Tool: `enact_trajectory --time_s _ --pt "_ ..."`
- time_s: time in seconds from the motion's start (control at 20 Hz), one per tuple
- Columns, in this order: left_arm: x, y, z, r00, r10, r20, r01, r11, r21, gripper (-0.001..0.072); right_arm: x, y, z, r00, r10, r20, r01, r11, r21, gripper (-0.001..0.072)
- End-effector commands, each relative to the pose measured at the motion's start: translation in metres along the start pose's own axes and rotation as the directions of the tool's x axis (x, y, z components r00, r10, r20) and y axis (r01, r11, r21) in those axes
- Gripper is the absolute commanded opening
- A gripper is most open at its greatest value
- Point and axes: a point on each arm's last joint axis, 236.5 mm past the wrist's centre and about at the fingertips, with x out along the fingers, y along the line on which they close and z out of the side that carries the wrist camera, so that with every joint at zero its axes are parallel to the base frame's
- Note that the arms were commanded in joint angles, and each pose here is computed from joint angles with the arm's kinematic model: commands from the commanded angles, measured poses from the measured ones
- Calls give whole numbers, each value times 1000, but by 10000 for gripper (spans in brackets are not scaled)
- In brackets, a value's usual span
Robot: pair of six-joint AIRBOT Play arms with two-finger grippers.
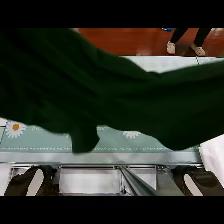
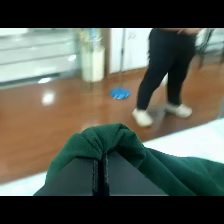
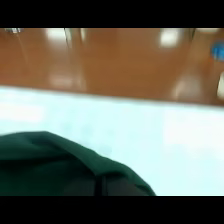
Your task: Fold the shirts.
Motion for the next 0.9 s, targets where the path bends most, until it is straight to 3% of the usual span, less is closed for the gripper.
enact_trajectory --time_s 0.0,0.2,0.55,0.7,0.85 --pt "-7 18 -53 981 88 -171 -88 996 6 18 21 -11 -79 980 -24 -195 47 993 111 20" --pt "41 19 -174 892 -50 -450 -22 988 -154 18 85 -21 -158 925 -15 -380 90 980 179 20" --pt "142 80 -366 749 -55 -660 -244 903 -353 19 233 -66 -210 825 -102 -556 167 984 68 21" --pt "187 79 -405 738 -152 -658 -285 813 -507 19 306 -73 -234 776 -81 -626 146 988 54 21" --pt "224 91 -437 741 -169 -650 -320 761 -564 19 373 -90 -248 735 -62 -675 166 982 91 21"
